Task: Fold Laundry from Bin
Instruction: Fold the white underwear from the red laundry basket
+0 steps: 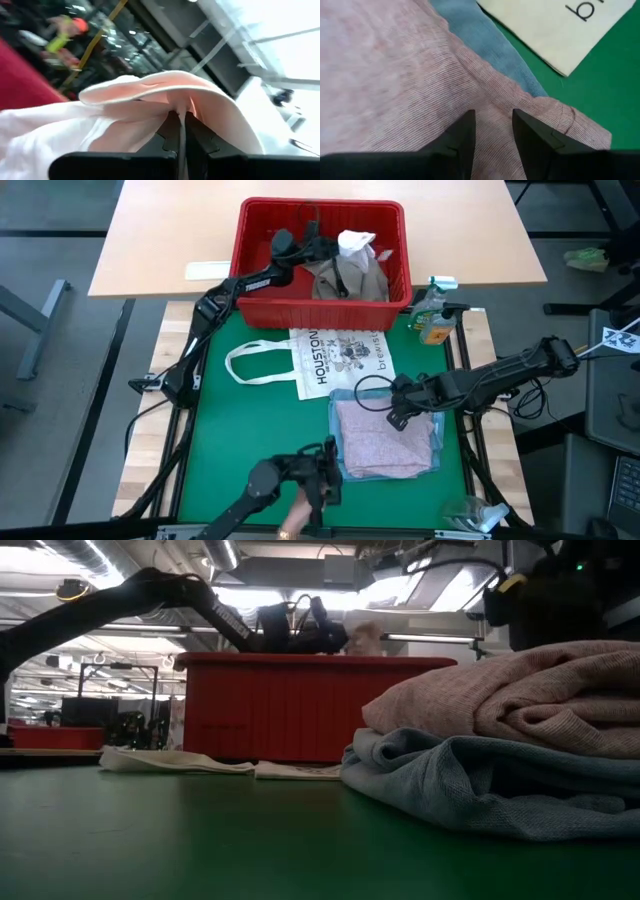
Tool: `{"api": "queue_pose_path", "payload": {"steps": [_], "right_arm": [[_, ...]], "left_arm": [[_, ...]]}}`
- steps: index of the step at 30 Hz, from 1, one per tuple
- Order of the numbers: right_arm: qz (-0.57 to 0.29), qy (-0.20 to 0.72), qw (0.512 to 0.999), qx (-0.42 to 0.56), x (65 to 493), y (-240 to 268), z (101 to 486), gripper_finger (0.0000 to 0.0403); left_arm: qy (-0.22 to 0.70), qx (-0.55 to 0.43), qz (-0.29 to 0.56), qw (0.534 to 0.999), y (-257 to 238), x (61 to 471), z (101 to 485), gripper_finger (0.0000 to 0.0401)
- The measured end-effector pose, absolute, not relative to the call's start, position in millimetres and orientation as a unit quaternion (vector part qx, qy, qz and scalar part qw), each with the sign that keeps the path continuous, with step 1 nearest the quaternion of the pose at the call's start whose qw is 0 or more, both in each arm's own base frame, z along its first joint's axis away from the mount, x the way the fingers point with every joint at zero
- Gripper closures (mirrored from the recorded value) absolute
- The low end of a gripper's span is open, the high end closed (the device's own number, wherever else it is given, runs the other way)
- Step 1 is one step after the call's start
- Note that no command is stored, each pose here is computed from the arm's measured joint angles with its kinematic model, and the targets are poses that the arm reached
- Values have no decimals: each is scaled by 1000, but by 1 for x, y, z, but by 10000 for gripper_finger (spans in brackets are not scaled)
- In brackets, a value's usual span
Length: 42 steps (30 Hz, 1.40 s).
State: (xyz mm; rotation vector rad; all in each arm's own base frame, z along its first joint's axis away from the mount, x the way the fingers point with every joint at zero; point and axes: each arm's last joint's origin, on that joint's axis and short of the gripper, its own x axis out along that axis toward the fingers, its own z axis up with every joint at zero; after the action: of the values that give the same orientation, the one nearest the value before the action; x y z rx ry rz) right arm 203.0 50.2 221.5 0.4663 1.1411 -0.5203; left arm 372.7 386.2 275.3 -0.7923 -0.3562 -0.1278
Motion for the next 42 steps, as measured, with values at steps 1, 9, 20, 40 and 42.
{"api": "queue_pose_path", "payload": {"steps": [1,9,20,40,42], "right_arm": [[-238,523,788,221,201,50,225,272],[-224,457,825,247,181,43,252,272],[-289,273,887,237,139,23,294,272],[-327,123,937,-26,111,7,338,272],[-306,135,941,-44,113,8,338,272]], "left_arm": [[-173,-380,-76,905,382,375,278,399],[-145,-354,-173,908,340,394,308,400],[-132,-301,-265,906,268,425,345,400],[-129,-279,-341,889,165,477,344,391],[-128,-277,-345,887,159,479,344,390]]}}
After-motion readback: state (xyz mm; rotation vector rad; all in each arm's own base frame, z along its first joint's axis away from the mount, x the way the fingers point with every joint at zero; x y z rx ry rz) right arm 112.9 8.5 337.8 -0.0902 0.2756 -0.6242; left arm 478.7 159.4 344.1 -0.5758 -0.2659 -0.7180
